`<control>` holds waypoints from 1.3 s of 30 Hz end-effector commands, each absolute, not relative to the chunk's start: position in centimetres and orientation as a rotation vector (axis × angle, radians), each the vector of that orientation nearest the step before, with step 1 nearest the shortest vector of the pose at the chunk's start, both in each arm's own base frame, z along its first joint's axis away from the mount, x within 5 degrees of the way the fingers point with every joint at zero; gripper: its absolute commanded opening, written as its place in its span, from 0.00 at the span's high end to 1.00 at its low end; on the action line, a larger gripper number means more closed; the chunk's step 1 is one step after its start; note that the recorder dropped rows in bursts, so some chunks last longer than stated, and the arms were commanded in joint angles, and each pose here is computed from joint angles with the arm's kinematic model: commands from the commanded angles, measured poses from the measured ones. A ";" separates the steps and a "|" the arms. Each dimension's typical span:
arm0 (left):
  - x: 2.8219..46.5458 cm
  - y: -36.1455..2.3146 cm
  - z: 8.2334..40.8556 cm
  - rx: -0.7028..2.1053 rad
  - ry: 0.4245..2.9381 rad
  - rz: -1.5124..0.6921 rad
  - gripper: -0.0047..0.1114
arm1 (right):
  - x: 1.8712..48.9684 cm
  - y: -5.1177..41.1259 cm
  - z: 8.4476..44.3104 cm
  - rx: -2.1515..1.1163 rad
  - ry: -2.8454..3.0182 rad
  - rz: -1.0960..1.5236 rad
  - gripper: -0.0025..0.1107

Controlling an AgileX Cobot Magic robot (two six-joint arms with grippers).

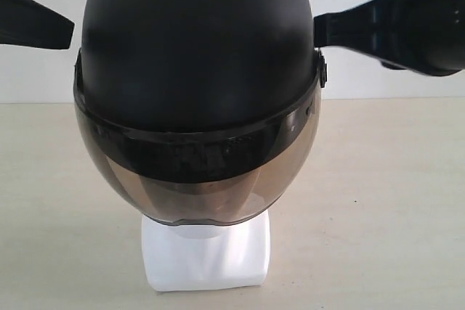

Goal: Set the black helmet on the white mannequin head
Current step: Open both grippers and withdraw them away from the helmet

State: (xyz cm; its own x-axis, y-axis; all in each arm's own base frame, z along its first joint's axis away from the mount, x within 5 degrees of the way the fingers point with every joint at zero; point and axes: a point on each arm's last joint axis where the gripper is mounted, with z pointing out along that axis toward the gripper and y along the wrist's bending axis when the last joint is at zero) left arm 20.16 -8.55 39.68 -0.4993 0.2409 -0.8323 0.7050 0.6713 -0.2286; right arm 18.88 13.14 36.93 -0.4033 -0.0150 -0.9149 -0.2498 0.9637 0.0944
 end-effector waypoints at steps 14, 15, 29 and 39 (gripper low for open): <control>10.8 -6.9 43.2 0.622 1.744 -0.624 0.92 | 13.3 5.1 39.2 0.007 2.074 -0.012 0.98; 10.2 -6.9 43.1 0.608 1.743 -0.647 0.92 | 13.0 4.8 39.3 0.019 2.076 -0.017 0.98; 2.9 -6.9 42.1 0.769 1.780 -0.773 0.92 | 12.8 4.6 39.4 0.028 2.070 -0.009 0.98; 0.2 -4.9 43.7 0.633 1.771 -0.522 0.92 | 12.8 4.6 39.4 0.028 2.070 -0.009 0.98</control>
State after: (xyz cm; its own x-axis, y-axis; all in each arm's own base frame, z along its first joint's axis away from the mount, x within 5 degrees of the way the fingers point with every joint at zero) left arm 1.28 -6.04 42.77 -0.2362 0.2001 -0.9509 0.7543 0.6547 -0.0496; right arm 12.91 4.72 39.18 -0.4852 0.0193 -0.8742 0.0248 0.9997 0.0083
